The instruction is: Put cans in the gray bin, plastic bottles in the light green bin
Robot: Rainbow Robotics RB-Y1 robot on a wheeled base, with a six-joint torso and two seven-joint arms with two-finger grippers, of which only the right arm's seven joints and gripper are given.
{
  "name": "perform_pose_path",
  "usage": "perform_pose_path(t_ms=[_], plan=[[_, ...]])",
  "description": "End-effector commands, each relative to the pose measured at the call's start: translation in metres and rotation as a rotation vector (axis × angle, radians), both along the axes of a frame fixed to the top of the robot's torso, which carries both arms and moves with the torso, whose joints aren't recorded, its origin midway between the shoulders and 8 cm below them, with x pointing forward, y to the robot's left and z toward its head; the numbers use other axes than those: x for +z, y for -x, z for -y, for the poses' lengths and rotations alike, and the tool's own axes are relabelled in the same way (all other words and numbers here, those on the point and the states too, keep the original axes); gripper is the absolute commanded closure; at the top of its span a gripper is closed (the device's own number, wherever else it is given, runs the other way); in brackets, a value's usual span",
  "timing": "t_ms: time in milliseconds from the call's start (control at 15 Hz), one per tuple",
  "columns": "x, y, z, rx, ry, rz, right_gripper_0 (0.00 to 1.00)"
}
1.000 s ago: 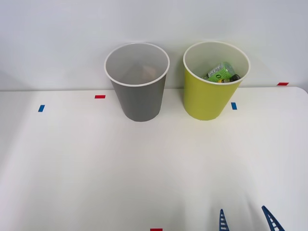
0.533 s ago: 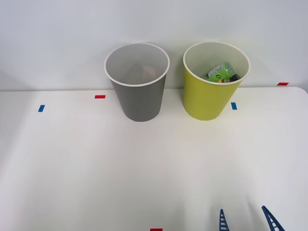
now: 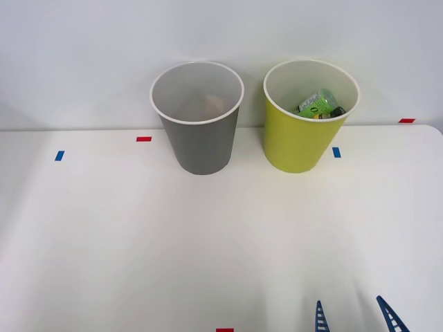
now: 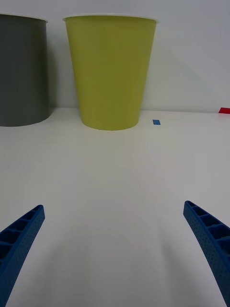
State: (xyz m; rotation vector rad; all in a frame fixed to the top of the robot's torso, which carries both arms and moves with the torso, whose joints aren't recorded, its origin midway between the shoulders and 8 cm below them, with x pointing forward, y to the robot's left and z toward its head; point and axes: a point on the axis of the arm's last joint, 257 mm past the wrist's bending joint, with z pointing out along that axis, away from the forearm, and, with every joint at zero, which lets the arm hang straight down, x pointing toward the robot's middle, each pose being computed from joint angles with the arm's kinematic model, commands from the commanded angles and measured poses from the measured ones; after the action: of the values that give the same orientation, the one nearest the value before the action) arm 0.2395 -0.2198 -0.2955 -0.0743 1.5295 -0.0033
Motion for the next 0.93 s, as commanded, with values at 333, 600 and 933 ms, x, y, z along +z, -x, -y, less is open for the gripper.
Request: perform_pose_path(t_ms=[333, 600, 933], plan=[[0.0000, 0.0000, 0.0000, 0.000, 0.000, 0.000, 0.00], [0.0000, 0.0000, 0.0000, 0.000, 0.000, 0.000, 0.00], [0.0000, 0.0000, 0.0000, 0.000, 0.000, 0.000, 0.00]])
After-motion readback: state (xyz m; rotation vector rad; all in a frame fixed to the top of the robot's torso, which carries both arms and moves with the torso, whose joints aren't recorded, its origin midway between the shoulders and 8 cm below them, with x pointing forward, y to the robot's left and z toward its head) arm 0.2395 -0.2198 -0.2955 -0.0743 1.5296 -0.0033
